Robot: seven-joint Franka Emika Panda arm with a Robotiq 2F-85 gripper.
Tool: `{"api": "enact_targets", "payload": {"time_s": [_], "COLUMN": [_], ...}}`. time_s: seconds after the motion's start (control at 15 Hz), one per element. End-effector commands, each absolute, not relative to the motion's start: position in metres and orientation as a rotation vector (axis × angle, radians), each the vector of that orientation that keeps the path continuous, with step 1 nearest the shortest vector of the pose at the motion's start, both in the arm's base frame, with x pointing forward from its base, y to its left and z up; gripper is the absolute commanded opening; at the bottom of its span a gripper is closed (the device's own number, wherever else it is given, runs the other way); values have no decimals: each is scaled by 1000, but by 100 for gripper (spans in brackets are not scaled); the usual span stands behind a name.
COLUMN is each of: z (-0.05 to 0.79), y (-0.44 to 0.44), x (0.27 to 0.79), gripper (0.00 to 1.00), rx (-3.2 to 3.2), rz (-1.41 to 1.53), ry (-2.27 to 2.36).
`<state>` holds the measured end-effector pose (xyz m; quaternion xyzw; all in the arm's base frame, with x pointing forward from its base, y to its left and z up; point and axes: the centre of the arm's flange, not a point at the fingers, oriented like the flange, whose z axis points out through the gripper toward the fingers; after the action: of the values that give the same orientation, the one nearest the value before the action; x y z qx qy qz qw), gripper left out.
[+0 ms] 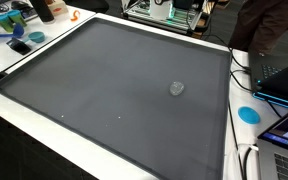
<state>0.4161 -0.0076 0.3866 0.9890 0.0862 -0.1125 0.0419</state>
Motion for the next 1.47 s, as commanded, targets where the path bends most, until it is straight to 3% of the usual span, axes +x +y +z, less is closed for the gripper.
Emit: {"api": "enact_targets", "payload": {"time_s": [0.0, 0.4, 1.4], "z": [387, 387, 365], "y": [-8, -8, 189], "x": [416, 416, 508], "gripper": [4, 1, 1], "rx": [3027, 3027, 2917], "rz": [-344, -344, -186], "ry": [264, 264, 609]}}
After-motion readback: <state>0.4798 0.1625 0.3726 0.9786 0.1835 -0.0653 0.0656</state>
